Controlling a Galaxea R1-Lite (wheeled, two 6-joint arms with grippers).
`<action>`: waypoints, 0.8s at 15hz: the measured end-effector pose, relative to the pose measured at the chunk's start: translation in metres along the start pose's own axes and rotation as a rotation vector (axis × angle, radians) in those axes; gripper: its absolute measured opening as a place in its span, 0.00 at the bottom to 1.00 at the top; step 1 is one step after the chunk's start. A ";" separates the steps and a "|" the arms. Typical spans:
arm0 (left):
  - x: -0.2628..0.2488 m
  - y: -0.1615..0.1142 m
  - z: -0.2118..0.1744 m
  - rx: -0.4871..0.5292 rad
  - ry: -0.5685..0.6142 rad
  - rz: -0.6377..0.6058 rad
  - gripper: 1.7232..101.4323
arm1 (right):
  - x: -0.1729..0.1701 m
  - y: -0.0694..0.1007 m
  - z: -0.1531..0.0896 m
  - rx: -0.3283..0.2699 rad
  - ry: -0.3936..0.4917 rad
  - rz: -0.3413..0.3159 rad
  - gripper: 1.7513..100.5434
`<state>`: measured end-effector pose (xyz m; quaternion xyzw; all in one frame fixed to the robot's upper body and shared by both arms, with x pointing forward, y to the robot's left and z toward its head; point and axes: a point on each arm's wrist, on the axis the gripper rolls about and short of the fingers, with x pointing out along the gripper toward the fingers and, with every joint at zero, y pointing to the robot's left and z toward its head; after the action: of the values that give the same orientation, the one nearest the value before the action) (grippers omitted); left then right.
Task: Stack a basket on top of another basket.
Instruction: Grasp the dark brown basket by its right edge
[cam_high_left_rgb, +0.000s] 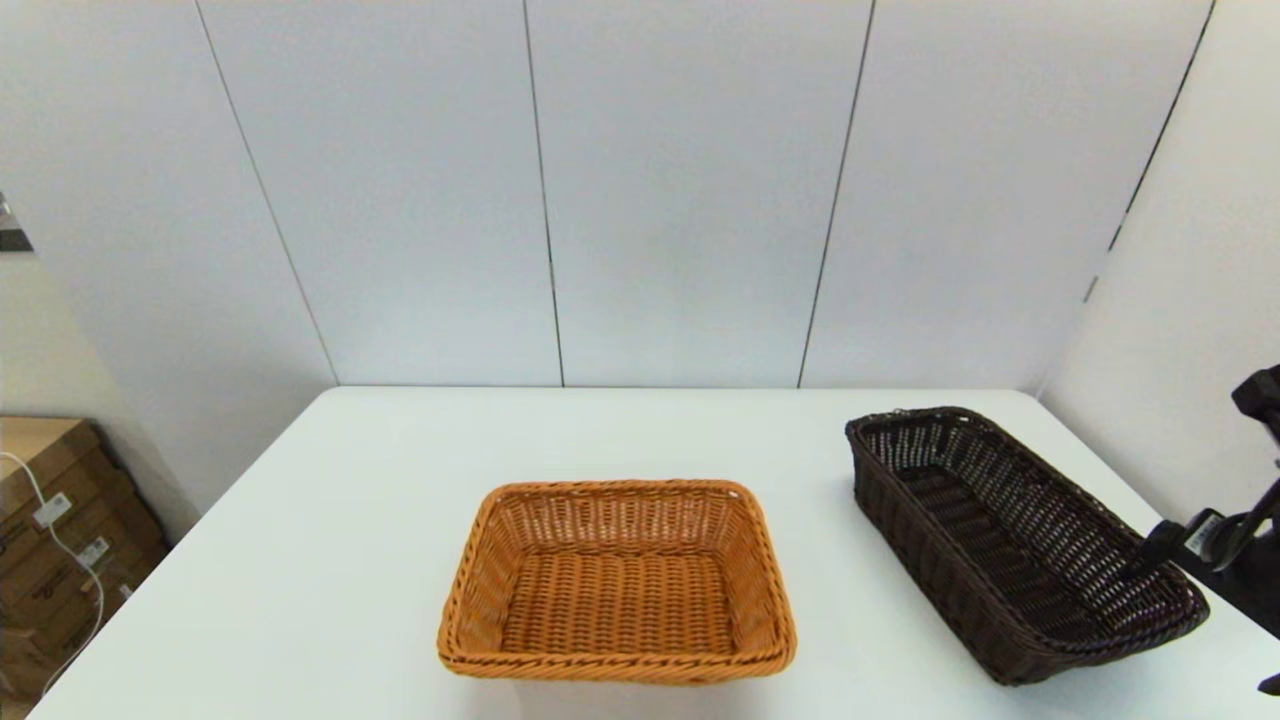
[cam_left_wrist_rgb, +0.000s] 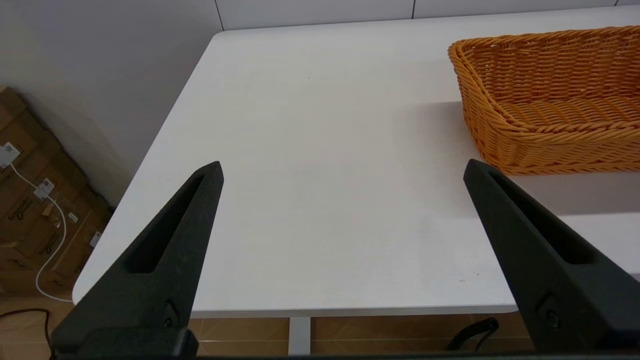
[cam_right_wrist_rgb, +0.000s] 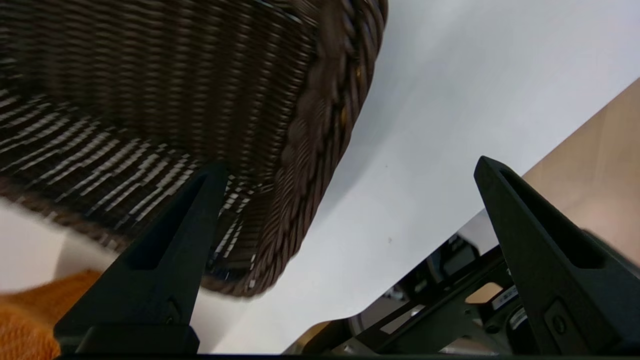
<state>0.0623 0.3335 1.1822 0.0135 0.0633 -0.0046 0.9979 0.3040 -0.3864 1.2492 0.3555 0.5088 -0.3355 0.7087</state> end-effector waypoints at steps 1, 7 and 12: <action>0.000 0.000 0.000 0.000 0.000 0.000 0.96 | 0.009 0.003 0.002 0.016 0.015 -0.012 0.97; 0.000 0.000 0.000 -0.001 0.000 0.000 0.96 | 0.064 0.017 0.011 0.084 0.090 -0.011 0.97; 0.000 0.000 0.000 0.000 0.000 0.000 0.96 | 0.085 0.016 0.017 0.119 0.185 -0.012 0.97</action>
<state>0.0623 0.3335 1.1822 0.0135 0.0632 -0.0046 0.9979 0.3473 -0.4018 1.1740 0.4232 0.5534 -0.3349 0.6344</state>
